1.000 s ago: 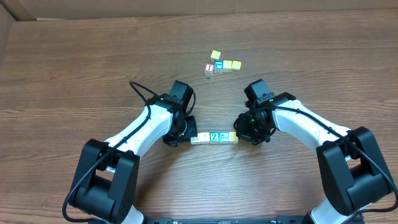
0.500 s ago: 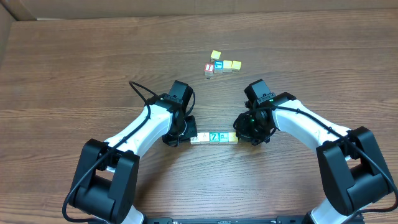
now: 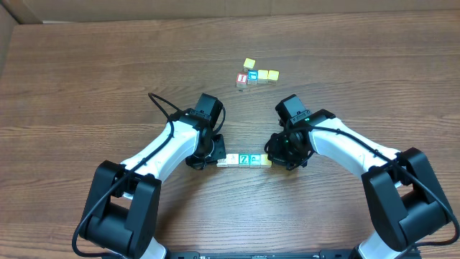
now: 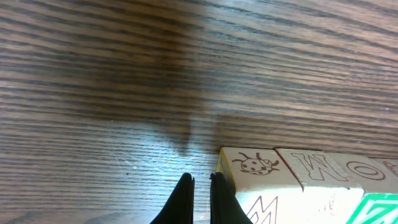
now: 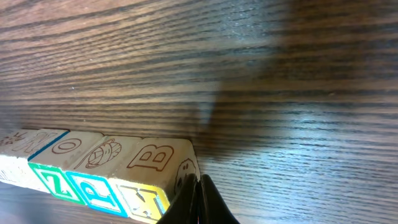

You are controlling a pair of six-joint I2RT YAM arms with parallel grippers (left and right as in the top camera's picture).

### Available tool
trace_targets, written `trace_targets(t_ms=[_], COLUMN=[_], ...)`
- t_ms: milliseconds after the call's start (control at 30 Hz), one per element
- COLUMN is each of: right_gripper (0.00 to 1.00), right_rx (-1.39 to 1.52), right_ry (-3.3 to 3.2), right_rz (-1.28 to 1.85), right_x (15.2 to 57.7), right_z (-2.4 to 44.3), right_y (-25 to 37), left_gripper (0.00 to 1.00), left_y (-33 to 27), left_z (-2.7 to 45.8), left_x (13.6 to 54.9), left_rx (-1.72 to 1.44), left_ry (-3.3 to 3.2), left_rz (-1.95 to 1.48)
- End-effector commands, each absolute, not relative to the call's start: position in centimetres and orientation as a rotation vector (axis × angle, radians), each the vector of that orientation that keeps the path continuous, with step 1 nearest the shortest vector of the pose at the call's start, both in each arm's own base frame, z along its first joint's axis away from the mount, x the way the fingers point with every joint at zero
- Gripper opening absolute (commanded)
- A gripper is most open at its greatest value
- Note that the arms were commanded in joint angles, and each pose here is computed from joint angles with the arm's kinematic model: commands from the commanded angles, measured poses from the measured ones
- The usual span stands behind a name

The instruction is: Flip 5 blocks

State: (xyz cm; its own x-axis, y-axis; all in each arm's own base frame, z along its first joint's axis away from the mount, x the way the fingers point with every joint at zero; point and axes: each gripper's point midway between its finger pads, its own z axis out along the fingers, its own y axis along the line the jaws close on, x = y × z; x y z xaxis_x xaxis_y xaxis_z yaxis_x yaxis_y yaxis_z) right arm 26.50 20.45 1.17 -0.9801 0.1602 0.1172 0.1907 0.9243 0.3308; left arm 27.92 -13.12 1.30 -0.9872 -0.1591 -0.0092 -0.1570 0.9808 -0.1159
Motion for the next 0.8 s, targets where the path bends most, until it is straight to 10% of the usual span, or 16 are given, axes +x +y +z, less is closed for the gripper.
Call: trace_targets(t_ms=[0,767], right_gripper=[0.04,0.04], right_rx=[-0.273,-0.284], right_ry=[-2.984,-3.011], right_rz=[-0.542,-0.473], right_x=[26.15,26.28], right_z=[1.09,0.78], right_y=[20.95,20.11], left_gripper=[0.04,0.04], left_y=[-13.17,-12.41], left_z=[1.24,1.17], left_x=[27.70,27.51], left_rx=[-0.217,-0.207], left_ry=[3.109,3.115], left_rz=[-0.166,-0.110])
